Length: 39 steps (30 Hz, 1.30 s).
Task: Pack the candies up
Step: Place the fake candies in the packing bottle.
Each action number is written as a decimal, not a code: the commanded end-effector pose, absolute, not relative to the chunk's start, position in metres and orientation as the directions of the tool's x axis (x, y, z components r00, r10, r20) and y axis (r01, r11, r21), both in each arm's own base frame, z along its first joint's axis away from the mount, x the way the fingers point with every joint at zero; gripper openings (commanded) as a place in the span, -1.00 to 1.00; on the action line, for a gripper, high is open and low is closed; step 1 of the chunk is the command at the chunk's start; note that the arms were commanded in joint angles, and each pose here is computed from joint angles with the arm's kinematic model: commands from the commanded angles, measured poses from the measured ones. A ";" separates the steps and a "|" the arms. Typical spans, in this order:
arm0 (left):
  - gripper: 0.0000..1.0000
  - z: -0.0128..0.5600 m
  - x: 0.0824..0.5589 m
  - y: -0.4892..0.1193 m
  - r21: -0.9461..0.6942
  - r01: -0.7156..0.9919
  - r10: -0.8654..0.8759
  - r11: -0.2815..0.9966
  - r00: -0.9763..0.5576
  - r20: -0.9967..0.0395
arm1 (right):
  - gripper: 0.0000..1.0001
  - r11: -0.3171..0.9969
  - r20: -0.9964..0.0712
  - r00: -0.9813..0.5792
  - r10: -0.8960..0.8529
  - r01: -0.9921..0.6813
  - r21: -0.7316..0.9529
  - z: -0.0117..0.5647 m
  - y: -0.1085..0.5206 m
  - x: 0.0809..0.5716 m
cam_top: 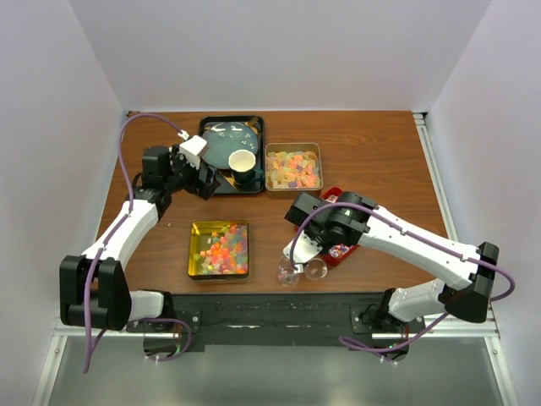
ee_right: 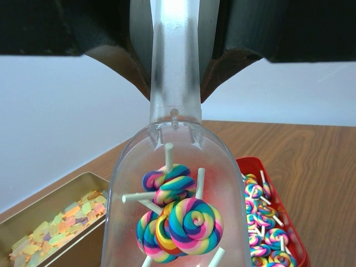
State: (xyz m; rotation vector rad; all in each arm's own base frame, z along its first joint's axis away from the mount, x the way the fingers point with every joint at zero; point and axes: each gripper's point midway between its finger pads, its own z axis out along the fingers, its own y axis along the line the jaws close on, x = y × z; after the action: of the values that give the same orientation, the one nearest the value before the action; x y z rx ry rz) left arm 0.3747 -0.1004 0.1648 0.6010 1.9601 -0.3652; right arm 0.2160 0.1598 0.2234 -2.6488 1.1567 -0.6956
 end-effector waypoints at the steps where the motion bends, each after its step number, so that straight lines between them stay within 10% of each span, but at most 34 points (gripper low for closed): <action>1: 1.00 0.193 0.387 -0.102 0.021 0.558 0.220 0.830 -0.293 -0.930 | -1.00 -0.754 0.497 0.616 -0.611 -0.645 -0.126 0.232 0.114 0.197; 39: 0.98 0.160 0.356 -0.112 -0.033 0.644 0.280 0.764 -0.377 -0.883 | -1.00 -0.822 0.543 0.626 -0.559 -0.507 -0.262 0.282 0.137 0.203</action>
State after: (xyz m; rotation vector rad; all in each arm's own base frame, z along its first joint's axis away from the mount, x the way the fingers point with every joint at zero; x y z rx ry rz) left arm 0.3696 -0.1098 0.1687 0.6169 1.9555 -0.4355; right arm 0.2153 0.1711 0.2496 -2.6419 0.9506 -0.9178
